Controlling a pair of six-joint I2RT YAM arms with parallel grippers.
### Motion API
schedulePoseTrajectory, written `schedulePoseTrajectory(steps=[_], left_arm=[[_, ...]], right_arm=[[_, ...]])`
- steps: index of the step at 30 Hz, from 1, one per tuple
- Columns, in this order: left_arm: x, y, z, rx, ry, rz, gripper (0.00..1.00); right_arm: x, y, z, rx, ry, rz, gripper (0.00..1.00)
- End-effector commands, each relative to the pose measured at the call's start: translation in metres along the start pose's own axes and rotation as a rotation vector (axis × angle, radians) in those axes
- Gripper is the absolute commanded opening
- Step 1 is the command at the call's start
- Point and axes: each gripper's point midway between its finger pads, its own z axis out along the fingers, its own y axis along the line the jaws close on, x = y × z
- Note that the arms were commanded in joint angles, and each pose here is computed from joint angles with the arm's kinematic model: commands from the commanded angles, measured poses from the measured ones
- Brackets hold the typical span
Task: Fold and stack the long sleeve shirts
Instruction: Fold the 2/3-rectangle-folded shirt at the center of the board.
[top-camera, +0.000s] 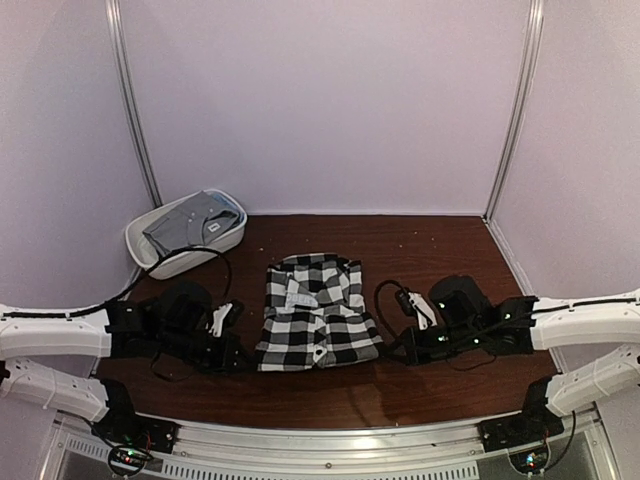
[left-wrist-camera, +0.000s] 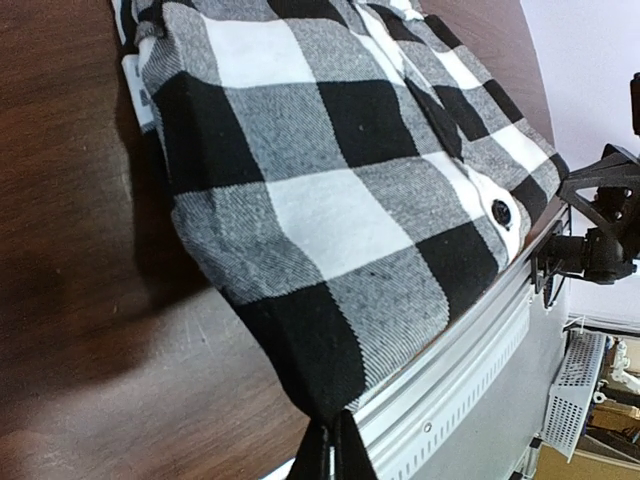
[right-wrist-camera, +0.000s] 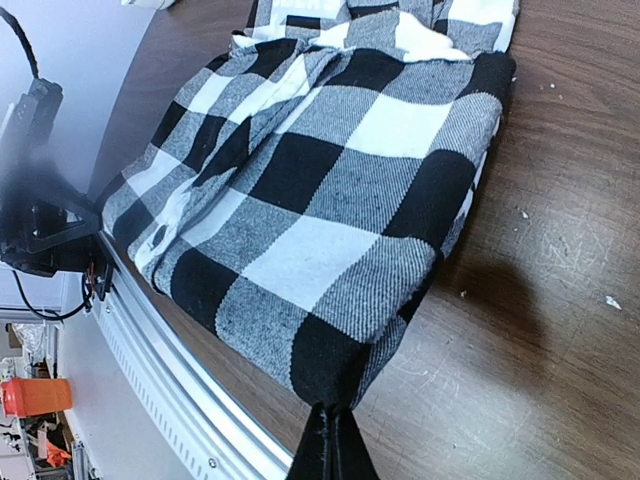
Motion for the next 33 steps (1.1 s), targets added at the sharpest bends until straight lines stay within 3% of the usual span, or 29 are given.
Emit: schedulePoseTrajectory(steps=[1, 7, 11, 15, 19, 25, 29, 33], left_arm=[[-0.017, -0.017, -0.018, 0.006, -0.046, 0.021, 0.0], [-0.097, -0.039, -0.031, 0.079, -0.109, 0.099, 0.0], [-0.187, -0.025, -0.027, 0.099, -0.179, 0.136, 0.0], [-0.271, 0.011, 0.012, 0.123, -0.208, 0.104, 0.0], [-0.321, 0.062, 0.075, 0.081, -0.185, 0.026, 0.0], [-0.322, 0.093, 0.118, 0.046, -0.145, -0.037, 0.0], [-0.289, 0.096, 0.122, 0.045, -0.121, -0.064, 0.0], [-0.258, 0.072, 0.115, 0.074, -0.116, -0.026, 0.0]], right_arm=[[-0.025, 0.012, -0.017, 0.039, -0.048, 0.002, 0.0], [-0.103, 0.026, -0.011, -0.005, -0.143, 0.003, 0.0], [-0.189, -0.013, 0.012, 0.035, -0.238, 0.023, 0.0], [-0.267, -0.058, 0.058, 0.024, -0.295, 0.074, 0.0], [-0.305, -0.108, 0.119, 0.041, -0.239, 0.142, 0.0], [-0.305, -0.145, 0.154, 0.101, -0.188, 0.179, 0.0], [-0.269, -0.148, 0.151, 0.119, -0.142, 0.179, 0.0], [-0.215, -0.138, 0.125, 0.144, -0.126, 0.179, 0.0]])
